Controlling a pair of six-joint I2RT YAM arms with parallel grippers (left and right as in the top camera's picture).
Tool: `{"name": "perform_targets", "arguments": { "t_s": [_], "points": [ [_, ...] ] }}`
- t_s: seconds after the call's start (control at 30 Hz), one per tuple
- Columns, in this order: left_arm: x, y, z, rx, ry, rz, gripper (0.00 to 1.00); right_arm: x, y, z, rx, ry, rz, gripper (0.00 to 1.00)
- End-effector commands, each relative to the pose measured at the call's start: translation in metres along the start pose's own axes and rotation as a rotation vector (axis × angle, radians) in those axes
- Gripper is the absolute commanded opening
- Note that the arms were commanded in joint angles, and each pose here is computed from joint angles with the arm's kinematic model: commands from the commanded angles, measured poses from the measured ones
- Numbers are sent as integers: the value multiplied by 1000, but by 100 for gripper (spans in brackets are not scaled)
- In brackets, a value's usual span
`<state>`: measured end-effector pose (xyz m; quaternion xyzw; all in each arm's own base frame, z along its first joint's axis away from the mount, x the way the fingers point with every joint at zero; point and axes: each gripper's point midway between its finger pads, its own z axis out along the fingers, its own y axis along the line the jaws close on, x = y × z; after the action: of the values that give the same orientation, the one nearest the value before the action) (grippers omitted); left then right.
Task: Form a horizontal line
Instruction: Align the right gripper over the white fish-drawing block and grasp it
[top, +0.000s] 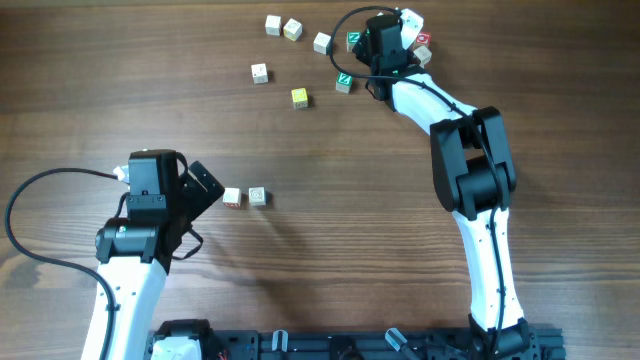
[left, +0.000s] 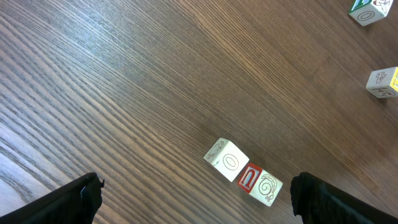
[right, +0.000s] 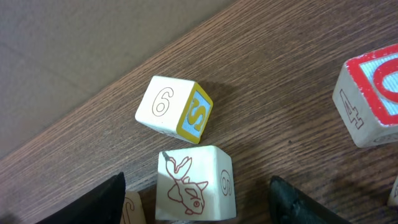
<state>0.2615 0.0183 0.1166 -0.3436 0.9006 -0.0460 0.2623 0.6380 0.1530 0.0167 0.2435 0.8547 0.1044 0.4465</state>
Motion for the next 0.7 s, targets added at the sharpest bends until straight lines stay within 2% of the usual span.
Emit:
{"name": "perform_targets", "arguments": {
  "t_s": [0.0, 0.07, 0.27, 0.43, 0.6, 0.67],
  "points": [
    [-5, 2, -2, -9, -21, -16, 100, 20, -12, 9, 2, 67, -29, 69],
    [-5, 2, -2, -9, -21, -16, 100, 25, -16, 8, 18, 87, -35, 59],
    [-5, 2, -2, -9, -21, -16, 100, 34, -26, 8, 49, 122, -103, 58],
    [-5, 2, -2, -9, -21, -16, 100, 33, -23, 8, 35, 121, -175, 47],
    [-5, 2, -2, -9, -21, -16, 100, 9, -6, -9, 0, 98, -267, 38],
    [-5, 2, -2, -9, -21, -16, 100, -4, 0, -21, -5, 93, -284, 38]
  ]
}}
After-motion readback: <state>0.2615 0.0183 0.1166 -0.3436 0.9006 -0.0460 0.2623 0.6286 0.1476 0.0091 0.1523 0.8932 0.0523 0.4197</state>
